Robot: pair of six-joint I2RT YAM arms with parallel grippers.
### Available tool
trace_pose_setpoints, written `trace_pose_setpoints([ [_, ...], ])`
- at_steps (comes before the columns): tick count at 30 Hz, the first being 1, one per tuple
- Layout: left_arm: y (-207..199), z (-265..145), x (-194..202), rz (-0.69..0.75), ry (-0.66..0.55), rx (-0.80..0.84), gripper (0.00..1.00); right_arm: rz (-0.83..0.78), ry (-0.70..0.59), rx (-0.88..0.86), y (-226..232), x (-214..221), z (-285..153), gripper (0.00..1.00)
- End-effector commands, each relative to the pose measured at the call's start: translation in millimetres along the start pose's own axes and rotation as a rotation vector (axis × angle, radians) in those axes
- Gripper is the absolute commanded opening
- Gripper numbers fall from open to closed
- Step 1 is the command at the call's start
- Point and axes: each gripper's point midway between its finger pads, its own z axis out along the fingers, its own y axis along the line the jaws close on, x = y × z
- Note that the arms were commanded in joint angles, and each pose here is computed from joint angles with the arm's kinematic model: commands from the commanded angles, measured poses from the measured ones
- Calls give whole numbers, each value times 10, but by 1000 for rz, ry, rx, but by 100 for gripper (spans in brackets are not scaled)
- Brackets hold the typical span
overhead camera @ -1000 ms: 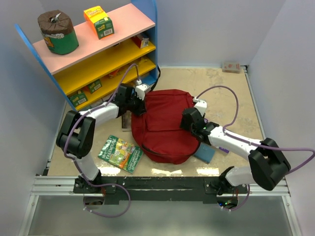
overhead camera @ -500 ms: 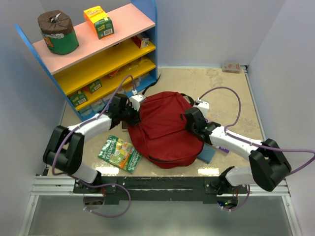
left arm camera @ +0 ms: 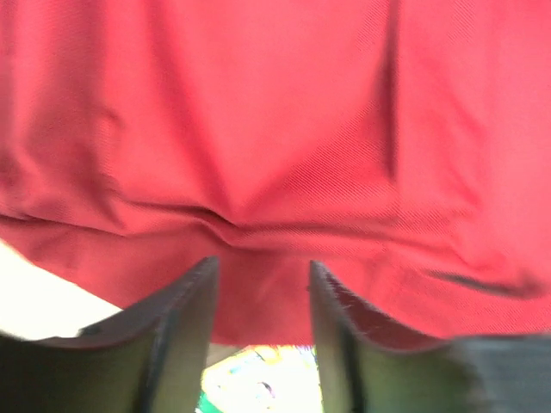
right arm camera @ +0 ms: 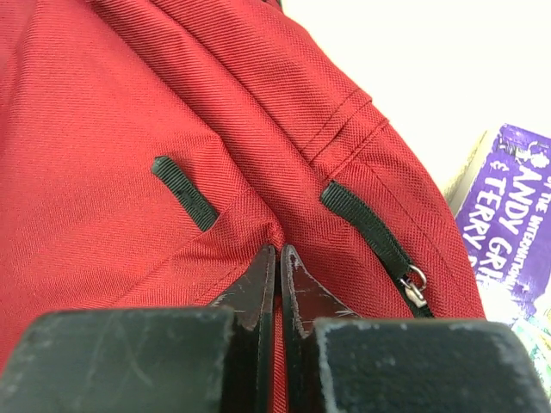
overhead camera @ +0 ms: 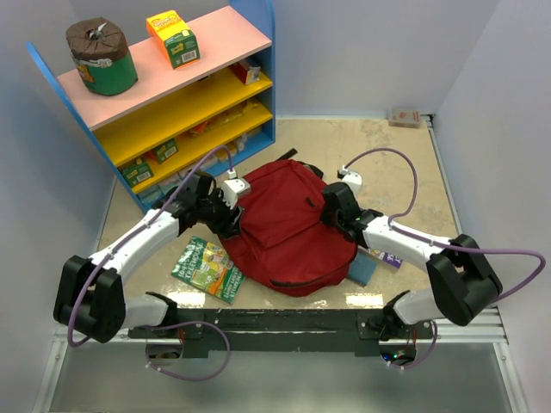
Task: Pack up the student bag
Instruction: Adjust the student bag at the center of the board.
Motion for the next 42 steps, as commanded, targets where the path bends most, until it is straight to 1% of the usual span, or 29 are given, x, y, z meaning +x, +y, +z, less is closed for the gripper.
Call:
trace_pose_setpoints([
  [1, -360, -256, -50, 109, 6, 174, 61, -39, -49, -51, 132, -182, 17, 0],
  [2, -394, -283, -52, 136, -2, 192, 65, -48, -41, -72, 165, -177, 6, 0],
  [3, -492, -351, -105, 156, -39, 229, 69, -58, -37, -89, 193, -167, -1, 0],
  [4, -555, -378, -134, 182, -68, 249, 83, -81, -26, -99, 190, -135, -8, 0],
  [5, -604, -407, -200, 223, -100, 264, 90, -79, -40, -134, 254, -170, -20, 0],
  [6, -620, -393, -248, 239, -103, 276, 93, -85, -48, -159, 279, -185, -55, 0],
  [7, -579, -414, -487, 269, -139, 255, 98, -97, -59, -195, 310, -169, -77, 0],
  [9, -423, -297, -692, 287, -157, 211, 98, -97, -69, -276, 403, -171, -187, 0],
  [10, -406, -296, -970, 361, -218, 191, 100, -110, -78, -311, 413, -133, -204, 0],
  [11, -376, -249, -1088, 440, -235, 178, 100, -112, -87, -337, 438, -135, -243, 0],
  [12, -306, -95, -1139, 473, -217, 165, 100, -116, -82, -368, 470, -111, -276, 0],
  [13, -328, -64, -1337, 543, -254, 164, 100, -126, -95, -384, 479, -127, -300, 0],
  [14, -299, 5, -1405, 646, -272, 166, 100, -128, -96, -390, 491, -132, -312, 0],
  [15, -300, 139, -1413, 688, -282, 201, 100, -132, -98, -394, 498, -140, -322, 0],
  [17, -287, 242, -1572, 813, -325, 217, 100, -148, -104, -417, 536, -168, -355, 0],
  [18, -280, 394, -1547, 823, -313, 247, 100, -154, -106, -429, 555, -175, -373, 0],
  [19, -311, 422, -1650, 866, -333, 252, 100, -163, -110, -455, 598, -181, -403, 0],
  [20, -319, 474, -1678, 947, -341, 251, 100, -164, -114, -468, 612, -184, -422, 0],
  [25, -285, 841, -1633, 1121, -286, 257, 98, -186, -99, -506, 649, -109, -411, 0],
  [26, -260, 885, -1624, 1180, -281, 252, 98, -190, -91, -525, 673, -81, -427, 0],
  [28, -242, 970, -1589, 1225, -267, 259, 95, -190, -97, -531, 666, -63, -418, 0],
  [30, -252, 1019, -1669, 1263, -284, 266, 94, -203, -72, -561, 697, 8, -427, 0],
  [33, -270, 1096, -1696, 1295, -287, 294, 87, -209, -72, -567, 696, 20, -425, 0],
  [35, -310, 1168, -1615, 1341, -273, 333, 83, -210, -76, -573, 700, 18, -433, 0],
  [38, -391, 1224, -1534, 1356, -264, 401, 77, -207, -79, -594, 719, 40, -443, 0],
  [39, -424, 1209, -1476, 1349, -242, 435, 75, -207, -71, -597, 723, 65, -436, 0],
  [40, -463, 1214, -1428, 1359, -232, 460, 70, -207, -68, -596, 724, 72, -415, 0],
  [41, -485, 1227, -1379, 1395, -226, 485, 67, -209, -61, -594, 724, 94, -403, 0],
  [42, -525, 1202, -1286, 1391, -200, 524, 64, -209, -63, -594, 729, 79, -400, 0],
])
